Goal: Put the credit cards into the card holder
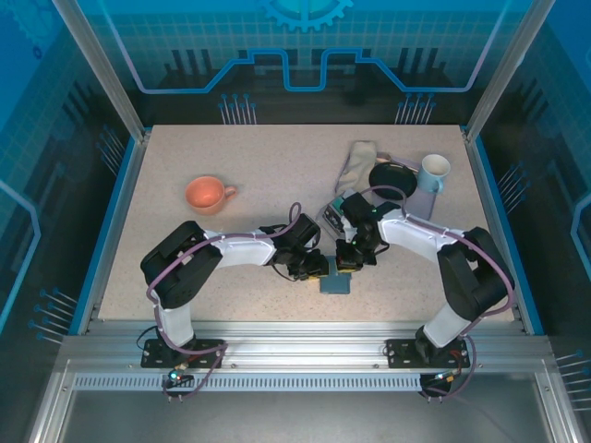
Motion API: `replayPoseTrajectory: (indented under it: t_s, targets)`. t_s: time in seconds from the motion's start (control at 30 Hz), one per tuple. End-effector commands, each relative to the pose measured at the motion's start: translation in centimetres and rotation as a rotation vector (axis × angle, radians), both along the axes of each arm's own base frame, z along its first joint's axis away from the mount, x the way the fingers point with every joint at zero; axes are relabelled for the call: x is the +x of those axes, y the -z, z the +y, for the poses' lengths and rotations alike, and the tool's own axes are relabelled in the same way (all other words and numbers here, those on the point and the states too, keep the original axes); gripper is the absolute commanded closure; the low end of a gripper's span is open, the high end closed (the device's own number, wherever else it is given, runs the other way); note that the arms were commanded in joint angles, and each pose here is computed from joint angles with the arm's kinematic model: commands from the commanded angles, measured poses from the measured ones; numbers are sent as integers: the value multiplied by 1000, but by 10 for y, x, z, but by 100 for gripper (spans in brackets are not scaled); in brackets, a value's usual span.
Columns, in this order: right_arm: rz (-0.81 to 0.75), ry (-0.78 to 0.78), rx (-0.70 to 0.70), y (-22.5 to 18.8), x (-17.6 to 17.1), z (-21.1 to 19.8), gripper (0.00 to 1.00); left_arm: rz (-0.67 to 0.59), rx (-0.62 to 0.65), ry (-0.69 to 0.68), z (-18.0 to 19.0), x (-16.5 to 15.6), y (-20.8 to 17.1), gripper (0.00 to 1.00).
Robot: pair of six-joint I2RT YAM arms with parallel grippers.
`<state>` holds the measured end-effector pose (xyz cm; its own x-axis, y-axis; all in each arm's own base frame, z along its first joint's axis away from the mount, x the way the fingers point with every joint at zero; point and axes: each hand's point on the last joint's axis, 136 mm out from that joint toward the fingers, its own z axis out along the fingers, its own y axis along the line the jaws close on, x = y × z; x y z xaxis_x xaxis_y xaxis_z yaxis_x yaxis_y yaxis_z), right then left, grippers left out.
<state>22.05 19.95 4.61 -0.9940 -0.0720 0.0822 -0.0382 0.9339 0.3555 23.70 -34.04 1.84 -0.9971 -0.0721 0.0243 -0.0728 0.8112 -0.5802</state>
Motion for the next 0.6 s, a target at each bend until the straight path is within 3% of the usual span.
replayPoseTrajectory:
  t_s: [0.0,0.57]
  targets:
    - [52,-31,-25,1,-6,-4,100,46,20,-6,0,-9,9,74]
    - [82,-20,-77,12,0,-1,100,44,8,8,-2,-8,12,75]
